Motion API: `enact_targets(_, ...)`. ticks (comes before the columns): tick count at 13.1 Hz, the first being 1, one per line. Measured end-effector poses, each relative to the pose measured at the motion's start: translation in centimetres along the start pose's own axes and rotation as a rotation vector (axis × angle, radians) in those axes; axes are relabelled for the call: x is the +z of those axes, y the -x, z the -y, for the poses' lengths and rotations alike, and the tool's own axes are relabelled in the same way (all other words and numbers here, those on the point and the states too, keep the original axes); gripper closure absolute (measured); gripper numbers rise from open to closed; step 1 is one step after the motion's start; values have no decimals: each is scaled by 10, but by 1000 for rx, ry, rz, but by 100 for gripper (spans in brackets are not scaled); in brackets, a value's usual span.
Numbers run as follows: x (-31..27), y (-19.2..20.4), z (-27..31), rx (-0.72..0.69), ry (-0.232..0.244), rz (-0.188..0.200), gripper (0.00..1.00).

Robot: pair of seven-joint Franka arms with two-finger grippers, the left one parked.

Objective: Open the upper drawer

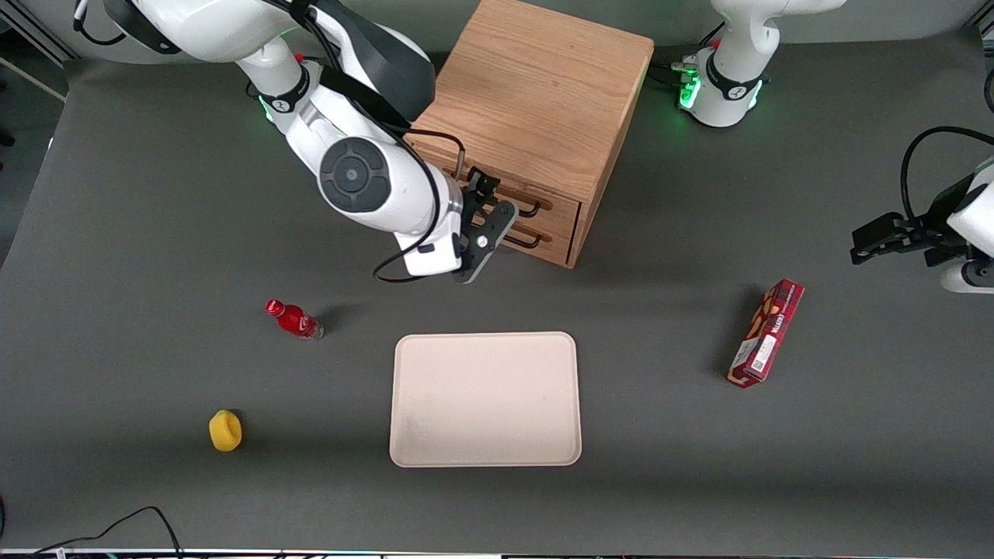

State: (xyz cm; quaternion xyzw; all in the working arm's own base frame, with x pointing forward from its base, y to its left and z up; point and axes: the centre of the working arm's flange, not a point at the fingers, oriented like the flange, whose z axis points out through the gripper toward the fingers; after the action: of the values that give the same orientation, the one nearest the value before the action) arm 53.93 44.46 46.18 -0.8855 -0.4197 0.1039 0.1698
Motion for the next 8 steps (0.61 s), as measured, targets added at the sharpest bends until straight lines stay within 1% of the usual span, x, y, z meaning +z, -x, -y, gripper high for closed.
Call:
enact_targets(3,25,0,1,-51,26,37,0)
enact_targets(8,60,0,12,-86,33,45,0)
